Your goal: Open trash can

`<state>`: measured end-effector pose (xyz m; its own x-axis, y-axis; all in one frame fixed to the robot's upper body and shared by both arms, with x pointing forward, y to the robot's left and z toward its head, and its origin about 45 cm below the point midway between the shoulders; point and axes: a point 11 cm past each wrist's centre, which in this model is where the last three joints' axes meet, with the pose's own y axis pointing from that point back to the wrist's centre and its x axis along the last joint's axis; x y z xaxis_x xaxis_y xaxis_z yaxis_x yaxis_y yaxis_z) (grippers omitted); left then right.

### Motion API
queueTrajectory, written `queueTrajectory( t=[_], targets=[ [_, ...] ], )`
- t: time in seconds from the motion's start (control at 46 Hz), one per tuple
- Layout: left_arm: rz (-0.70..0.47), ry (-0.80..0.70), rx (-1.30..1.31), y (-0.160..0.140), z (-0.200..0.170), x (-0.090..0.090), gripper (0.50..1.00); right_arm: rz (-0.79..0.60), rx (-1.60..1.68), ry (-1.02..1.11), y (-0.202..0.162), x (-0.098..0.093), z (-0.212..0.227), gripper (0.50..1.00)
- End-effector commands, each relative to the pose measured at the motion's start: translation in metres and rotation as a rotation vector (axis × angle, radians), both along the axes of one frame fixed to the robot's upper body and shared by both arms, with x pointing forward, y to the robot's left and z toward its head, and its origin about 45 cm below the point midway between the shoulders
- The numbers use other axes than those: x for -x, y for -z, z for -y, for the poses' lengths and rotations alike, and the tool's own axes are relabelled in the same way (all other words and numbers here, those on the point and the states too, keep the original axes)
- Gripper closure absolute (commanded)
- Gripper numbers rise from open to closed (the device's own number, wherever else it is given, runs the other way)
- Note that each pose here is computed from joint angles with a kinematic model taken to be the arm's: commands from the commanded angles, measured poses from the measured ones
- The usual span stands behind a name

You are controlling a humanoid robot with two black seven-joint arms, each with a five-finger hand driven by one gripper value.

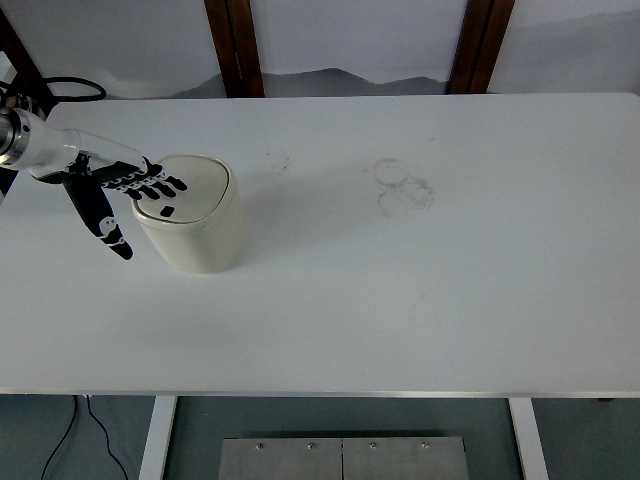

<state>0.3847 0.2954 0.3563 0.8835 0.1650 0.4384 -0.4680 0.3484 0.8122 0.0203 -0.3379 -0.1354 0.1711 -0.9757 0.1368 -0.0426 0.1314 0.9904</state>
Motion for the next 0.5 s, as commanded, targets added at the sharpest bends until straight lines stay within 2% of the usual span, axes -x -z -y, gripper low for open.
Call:
queueTrajectory(
  t=[0.0, 0.478],
  targets=[
    [-0.011, 0.004, 0.001, 0.0044, 0.0019, 0.0005, 0.500, 0.000, 0.000, 0.001, 0.0000, 0.0000, -0.0001, 0.505],
    [-0.015, 0.018, -0.001, 0.0068, 0.0089, -0.0023, 0.500, -0.001, 0.001, -0.001, 0.0000, 0.0002, 0.0004, 0.505]
  ],
)
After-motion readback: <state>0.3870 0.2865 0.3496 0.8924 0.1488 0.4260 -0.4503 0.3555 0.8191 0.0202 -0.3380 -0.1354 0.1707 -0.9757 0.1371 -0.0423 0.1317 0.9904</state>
